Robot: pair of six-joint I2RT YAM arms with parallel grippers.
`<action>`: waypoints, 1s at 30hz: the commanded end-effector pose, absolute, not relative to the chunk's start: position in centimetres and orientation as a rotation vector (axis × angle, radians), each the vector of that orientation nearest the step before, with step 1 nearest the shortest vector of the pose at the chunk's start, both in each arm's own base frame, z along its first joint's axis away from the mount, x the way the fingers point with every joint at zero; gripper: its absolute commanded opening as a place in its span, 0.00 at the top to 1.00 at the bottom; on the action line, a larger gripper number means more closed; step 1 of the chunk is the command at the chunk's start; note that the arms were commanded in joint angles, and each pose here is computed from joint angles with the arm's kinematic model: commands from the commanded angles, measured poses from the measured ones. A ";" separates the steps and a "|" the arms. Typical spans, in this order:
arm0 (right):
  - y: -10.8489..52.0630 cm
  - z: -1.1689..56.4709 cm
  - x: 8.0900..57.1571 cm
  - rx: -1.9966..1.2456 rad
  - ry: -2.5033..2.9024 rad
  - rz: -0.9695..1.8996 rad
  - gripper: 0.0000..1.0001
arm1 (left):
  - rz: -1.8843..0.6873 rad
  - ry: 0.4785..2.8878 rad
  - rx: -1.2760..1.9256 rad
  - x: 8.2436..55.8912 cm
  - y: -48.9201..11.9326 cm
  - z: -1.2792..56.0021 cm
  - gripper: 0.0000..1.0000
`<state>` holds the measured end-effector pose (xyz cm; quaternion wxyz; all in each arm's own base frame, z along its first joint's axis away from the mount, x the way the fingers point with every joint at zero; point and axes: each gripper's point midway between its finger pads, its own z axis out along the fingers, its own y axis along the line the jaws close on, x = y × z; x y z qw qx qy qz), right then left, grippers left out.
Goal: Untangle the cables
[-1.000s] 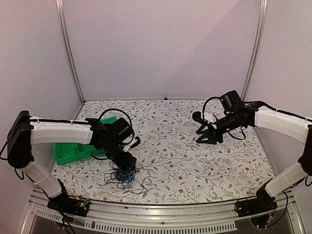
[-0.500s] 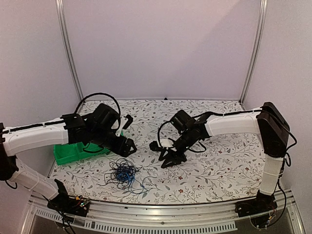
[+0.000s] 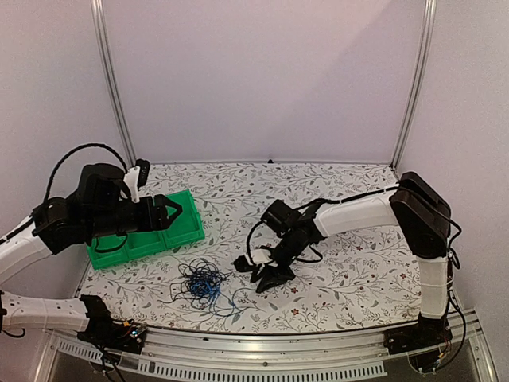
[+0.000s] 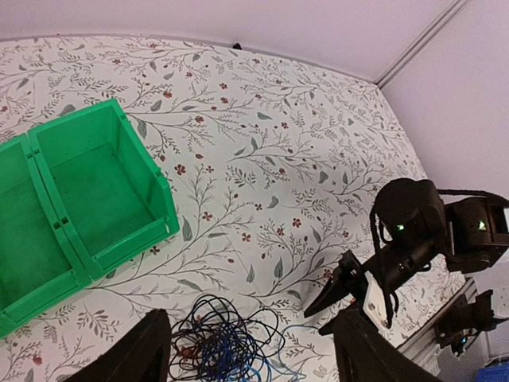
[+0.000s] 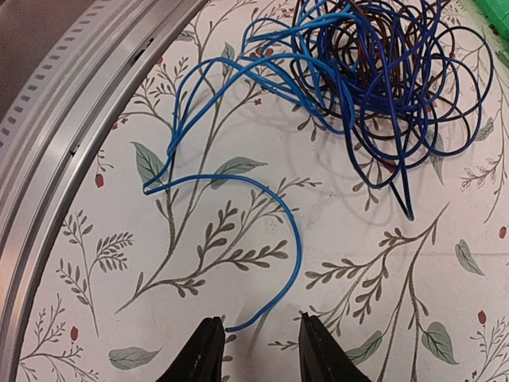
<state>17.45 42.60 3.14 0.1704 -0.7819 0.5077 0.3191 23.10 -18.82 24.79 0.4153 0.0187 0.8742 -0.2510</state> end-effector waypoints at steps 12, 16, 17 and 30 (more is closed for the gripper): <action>45.1 4.6 18.4 -2.179 1.400 0.836 1.00 | -0.557 2.184 0.270 23.6 -20.0 25.8 0.34; 44.6 11.8 20.6 -2.063 1.413 0.830 1.00 | -0.618 2.112 0.482 24.2 -23.4 26.8 0.33; 44.4 13.8 21.4 -2.027 1.421 0.833 1.00 | -0.662 2.075 0.538 24.1 -24.5 27.3 0.32; 39.5 33.6 27.5 -1.727 1.261 0.499 1.00 | -1.048 1.815 0.824 24.6 -34.1 29.2 0.26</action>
